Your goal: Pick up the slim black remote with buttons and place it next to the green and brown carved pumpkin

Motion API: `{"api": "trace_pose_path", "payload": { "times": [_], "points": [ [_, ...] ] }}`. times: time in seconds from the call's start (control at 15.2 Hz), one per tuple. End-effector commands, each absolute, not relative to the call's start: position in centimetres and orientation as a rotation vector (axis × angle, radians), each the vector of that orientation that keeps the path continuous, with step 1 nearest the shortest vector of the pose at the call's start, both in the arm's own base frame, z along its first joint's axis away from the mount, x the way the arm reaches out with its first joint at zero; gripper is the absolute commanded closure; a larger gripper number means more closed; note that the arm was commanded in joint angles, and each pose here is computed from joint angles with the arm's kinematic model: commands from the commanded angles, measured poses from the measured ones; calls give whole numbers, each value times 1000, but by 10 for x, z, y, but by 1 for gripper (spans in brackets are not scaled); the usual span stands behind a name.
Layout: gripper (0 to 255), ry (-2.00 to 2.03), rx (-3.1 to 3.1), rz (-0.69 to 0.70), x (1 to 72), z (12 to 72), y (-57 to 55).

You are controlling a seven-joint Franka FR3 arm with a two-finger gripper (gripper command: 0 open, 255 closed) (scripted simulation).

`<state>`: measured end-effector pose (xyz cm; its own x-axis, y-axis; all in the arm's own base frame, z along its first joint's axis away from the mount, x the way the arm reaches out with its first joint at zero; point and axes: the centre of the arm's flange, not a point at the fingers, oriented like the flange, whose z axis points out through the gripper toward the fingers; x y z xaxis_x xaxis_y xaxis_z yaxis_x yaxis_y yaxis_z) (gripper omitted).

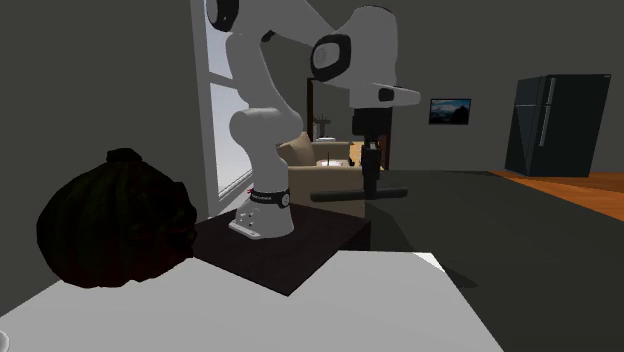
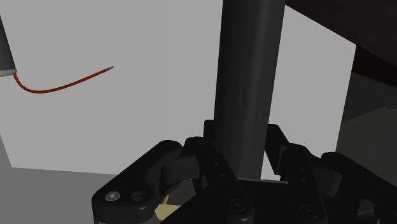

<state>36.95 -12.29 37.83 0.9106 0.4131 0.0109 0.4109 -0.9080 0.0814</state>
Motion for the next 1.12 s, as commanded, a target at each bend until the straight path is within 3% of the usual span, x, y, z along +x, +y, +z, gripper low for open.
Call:
{"api": "trace_pose_path", "payload": {
  "times": [0.0, 1.06],
  "points": [
    [255, 647, 2995, 42, 368, 390, -122],
    [255, 647, 2995, 42, 368, 474, -122]
  ]
}}
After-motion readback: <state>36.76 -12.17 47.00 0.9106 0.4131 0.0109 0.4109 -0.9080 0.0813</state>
